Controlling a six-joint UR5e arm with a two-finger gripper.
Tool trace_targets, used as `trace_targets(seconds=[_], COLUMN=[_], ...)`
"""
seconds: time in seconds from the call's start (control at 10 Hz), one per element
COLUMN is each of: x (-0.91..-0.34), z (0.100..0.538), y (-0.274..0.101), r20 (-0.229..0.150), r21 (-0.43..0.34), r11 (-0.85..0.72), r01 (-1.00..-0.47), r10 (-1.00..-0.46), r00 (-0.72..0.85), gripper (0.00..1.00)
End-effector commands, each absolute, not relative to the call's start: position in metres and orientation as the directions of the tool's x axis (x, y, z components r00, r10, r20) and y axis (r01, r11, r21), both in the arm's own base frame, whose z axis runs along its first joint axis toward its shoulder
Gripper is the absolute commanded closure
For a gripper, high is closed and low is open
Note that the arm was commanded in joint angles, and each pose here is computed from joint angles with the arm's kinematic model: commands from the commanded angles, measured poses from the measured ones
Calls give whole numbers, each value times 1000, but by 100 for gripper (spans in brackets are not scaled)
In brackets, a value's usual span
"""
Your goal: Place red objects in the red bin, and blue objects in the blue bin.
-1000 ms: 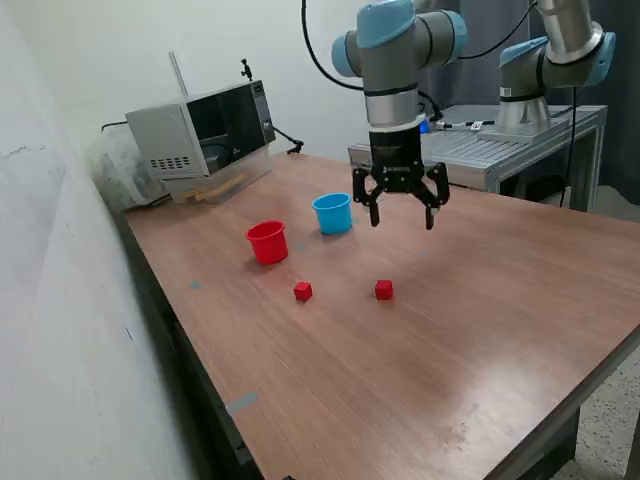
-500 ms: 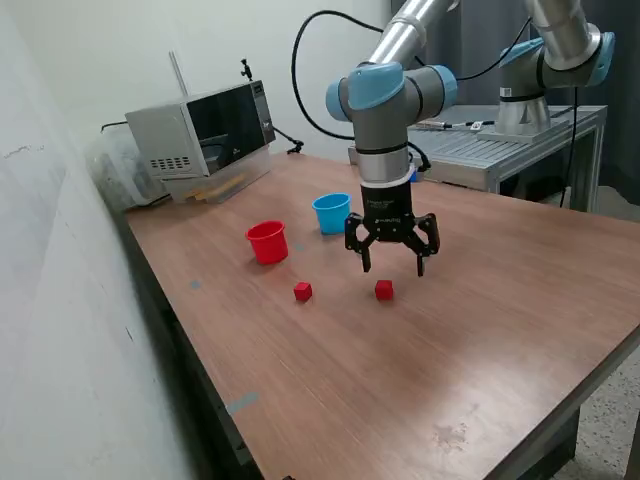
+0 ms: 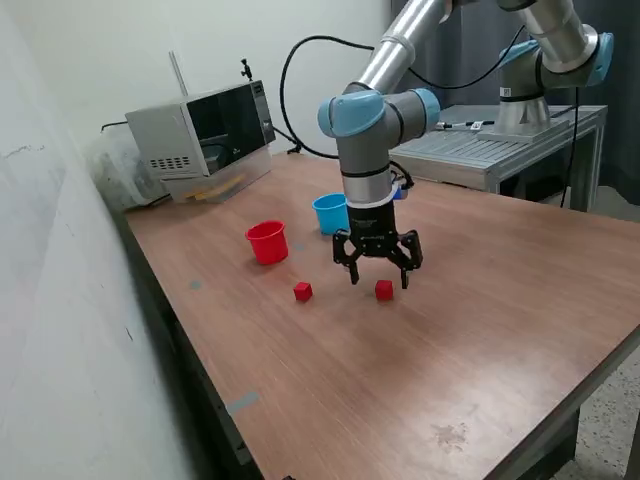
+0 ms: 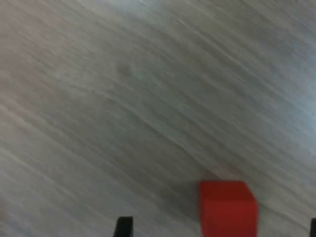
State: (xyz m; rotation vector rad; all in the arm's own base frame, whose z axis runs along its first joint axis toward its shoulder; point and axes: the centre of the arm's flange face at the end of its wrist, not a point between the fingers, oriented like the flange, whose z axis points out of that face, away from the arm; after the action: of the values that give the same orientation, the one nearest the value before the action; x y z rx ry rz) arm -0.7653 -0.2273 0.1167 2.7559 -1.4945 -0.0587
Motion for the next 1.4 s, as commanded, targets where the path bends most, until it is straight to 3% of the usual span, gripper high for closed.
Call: trace_targets(seconds=[0.0,0.2,0.3,0.8,1.2,1.3], x=[-765,-765,-765,-764,-752,-749], z=[111,111,111,115,209,232], y=[-222,-223,-223,-222,-218,-198], r20=[-27,-27,-27,-35,-78,-89], r21=[16,16,16,11,83,67], r11=[-547,-548,-554,-574,-573,-552], r01=[-837,-836,-832,-819,-816,-831], r10=[-837,-836,-832,-818,-820,-833], r00=[546,547,554,574,568,547], gripper=[0,0,100,100,100,100])
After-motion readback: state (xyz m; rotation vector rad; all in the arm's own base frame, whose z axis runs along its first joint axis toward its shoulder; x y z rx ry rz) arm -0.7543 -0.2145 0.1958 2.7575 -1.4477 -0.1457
